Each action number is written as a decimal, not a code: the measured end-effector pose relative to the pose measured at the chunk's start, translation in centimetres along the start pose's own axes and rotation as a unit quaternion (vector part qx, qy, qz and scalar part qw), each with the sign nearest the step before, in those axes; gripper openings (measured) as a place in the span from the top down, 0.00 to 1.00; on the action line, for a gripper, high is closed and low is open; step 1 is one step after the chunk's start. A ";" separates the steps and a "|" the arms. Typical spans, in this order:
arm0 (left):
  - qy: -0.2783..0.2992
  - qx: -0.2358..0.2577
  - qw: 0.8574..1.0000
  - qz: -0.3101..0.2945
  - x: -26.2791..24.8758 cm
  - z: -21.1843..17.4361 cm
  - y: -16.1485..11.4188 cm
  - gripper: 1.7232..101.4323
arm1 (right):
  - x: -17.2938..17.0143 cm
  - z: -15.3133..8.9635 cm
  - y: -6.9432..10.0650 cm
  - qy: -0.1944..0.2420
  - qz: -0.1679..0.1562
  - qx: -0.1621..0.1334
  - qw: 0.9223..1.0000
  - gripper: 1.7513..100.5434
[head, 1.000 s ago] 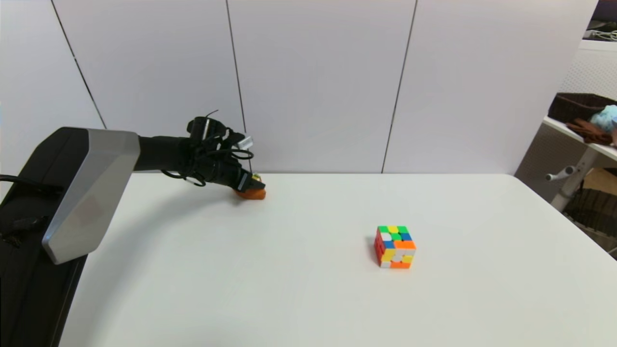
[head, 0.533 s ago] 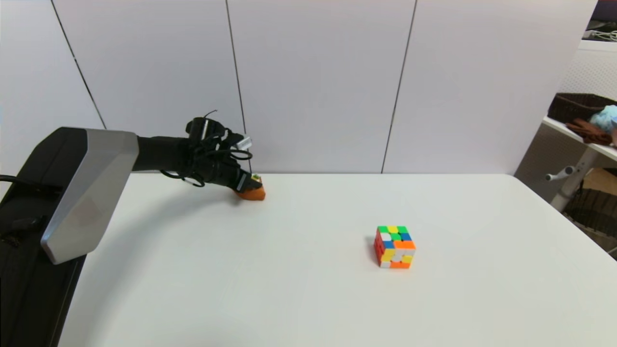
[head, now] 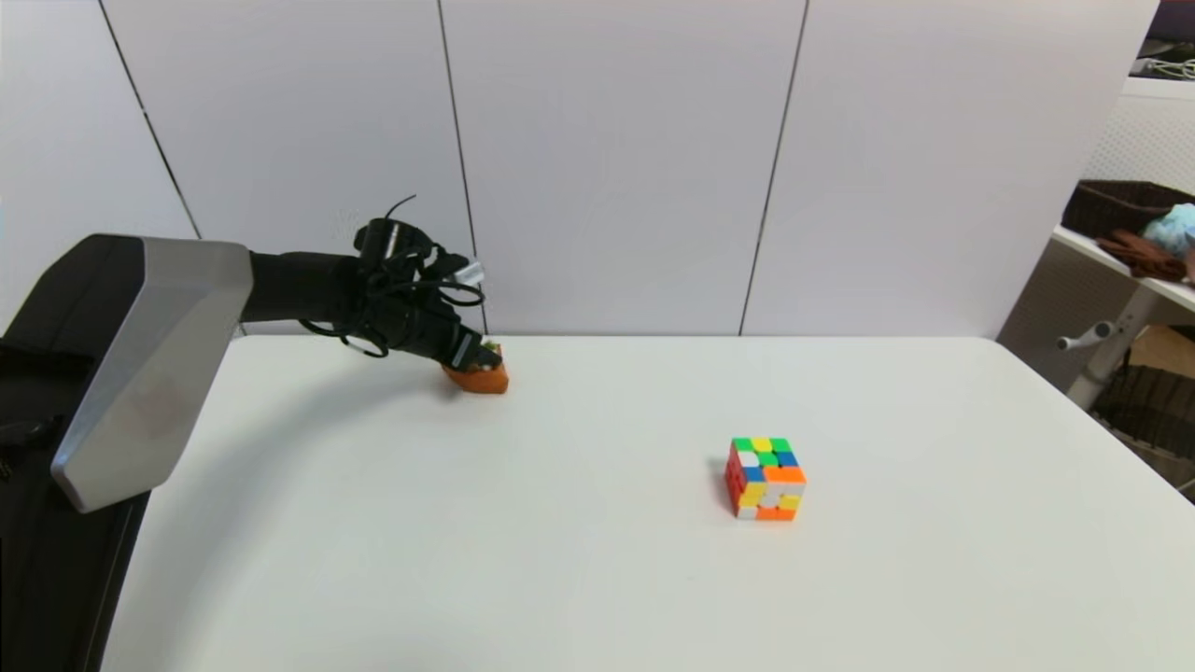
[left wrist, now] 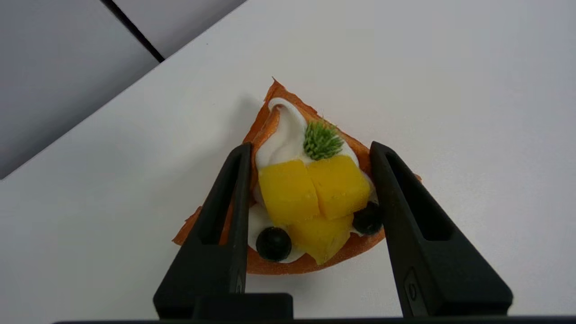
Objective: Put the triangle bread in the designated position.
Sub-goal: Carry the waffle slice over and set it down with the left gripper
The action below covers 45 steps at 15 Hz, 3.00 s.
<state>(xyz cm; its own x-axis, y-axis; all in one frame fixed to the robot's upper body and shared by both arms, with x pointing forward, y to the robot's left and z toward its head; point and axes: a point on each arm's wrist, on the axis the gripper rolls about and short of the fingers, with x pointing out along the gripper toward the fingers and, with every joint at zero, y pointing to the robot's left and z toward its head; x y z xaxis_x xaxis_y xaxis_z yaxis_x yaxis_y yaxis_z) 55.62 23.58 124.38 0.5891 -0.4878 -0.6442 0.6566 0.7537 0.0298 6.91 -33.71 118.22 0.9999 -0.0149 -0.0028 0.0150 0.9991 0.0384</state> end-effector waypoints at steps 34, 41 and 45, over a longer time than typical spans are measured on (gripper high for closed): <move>-0.002 -0.119 0.976 0.180 -1.7 3.4 -3.9 0.12 | 0.0 0.0 0.0 0.000 0.000 0.000 1.000 0.03; 0.056 -0.122 0.971 0.199 -3.2 3.0 -4.9 0.07 | 0.0 0.0 0.0 0.000 0.000 0.000 1.000 0.03; 0.065 -0.120 0.971 0.195 -4.3 3.3 -5.5 0.06 | 0.0 0.0 0.0 0.000 0.000 0.000 1.000 0.03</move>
<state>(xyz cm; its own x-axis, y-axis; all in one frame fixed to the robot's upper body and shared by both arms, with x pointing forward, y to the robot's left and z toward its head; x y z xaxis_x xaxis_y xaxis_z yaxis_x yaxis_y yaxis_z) 51.02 20.08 129.49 0.6959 -0.0956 -0.7117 0.2565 0.9588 0.1220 6.91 -33.70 118.22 0.9999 -0.0145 -0.0028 0.0146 0.9992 0.0384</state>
